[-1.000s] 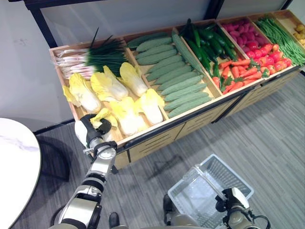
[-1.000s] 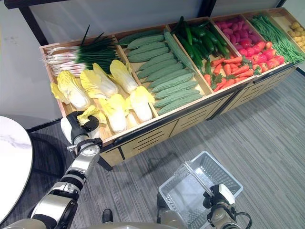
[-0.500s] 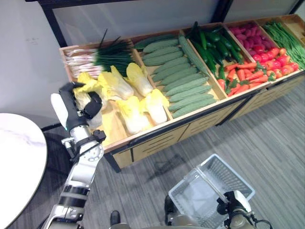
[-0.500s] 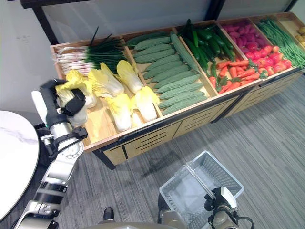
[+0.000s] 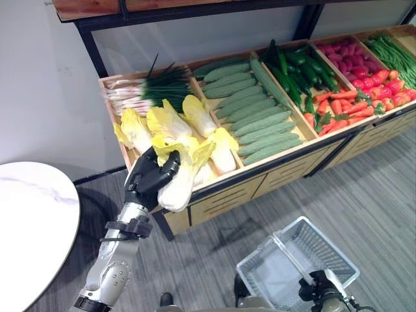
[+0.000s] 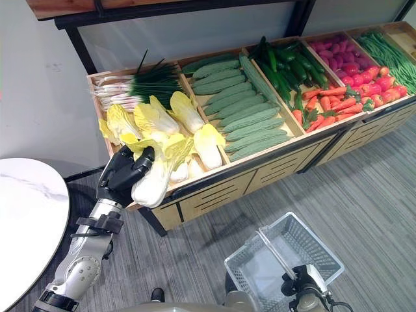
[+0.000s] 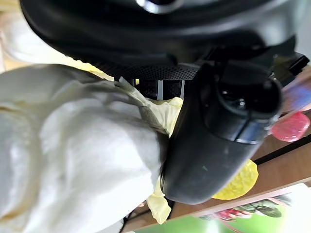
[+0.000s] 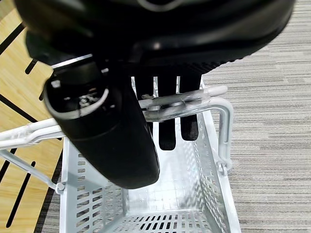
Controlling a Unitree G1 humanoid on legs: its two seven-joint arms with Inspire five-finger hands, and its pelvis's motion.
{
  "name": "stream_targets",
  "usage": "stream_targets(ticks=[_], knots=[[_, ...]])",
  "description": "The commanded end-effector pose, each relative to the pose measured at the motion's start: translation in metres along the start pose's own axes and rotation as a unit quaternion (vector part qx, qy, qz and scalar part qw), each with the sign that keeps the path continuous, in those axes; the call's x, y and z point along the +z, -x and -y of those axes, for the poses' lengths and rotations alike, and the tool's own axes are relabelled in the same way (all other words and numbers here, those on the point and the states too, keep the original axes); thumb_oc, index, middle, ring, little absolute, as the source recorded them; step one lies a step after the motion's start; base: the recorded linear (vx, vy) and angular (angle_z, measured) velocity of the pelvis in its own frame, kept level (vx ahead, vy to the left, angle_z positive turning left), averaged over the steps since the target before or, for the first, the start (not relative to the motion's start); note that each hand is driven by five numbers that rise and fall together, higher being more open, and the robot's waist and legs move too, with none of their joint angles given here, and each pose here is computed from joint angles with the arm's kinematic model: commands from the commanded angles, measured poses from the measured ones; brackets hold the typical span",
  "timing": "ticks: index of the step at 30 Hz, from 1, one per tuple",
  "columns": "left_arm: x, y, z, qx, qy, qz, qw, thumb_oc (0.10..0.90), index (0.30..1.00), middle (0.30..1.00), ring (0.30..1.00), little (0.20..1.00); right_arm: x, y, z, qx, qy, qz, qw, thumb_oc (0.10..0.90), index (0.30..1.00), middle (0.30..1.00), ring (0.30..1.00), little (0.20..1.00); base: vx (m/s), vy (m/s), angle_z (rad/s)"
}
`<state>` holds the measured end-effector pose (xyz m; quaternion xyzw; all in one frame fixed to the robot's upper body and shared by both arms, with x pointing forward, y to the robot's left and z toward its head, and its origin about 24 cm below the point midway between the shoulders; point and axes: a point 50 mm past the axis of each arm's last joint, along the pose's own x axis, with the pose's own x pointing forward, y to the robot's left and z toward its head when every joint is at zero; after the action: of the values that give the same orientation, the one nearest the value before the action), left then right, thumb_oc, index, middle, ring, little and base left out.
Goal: Get the vegetables into the basket
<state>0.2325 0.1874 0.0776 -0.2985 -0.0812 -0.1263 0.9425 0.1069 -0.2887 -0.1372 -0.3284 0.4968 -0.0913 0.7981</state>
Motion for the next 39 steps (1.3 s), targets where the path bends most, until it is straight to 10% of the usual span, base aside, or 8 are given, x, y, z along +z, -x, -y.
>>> stream_targets(ticks=[1,18,39], knots=[[0.05,-0.026,0.043,-0.141,-0.004,0.128,0.982,0.4,0.3,0.3,0.3,0.3,0.006,-0.007,0.032,-0.056,-0.011,0.012,0.998,0.4,0.3,0.3,0.3,0.3,-0.06,0.159,0.0],[0.032,-0.027,0.042,-0.145,-0.026,0.058,0.987,0.4,0.3,0.3,0.3,0.3,-0.025,-0.001,0.035,-0.063,-0.014,-0.045,0.997,0.4,0.3,0.3,0.3,0.3,-0.14,0.196,-0.65],[0.02,-0.024,0.041,-0.131,-0.013,0.048,0.99,0.4,0.3,0.3,0.3,0.3,0.002,-0.007,0.085,-0.138,0.008,0.033,0.99,0.4,0.3,0.3,0.3,0.3,-0.04,-0.203,-0.31]])
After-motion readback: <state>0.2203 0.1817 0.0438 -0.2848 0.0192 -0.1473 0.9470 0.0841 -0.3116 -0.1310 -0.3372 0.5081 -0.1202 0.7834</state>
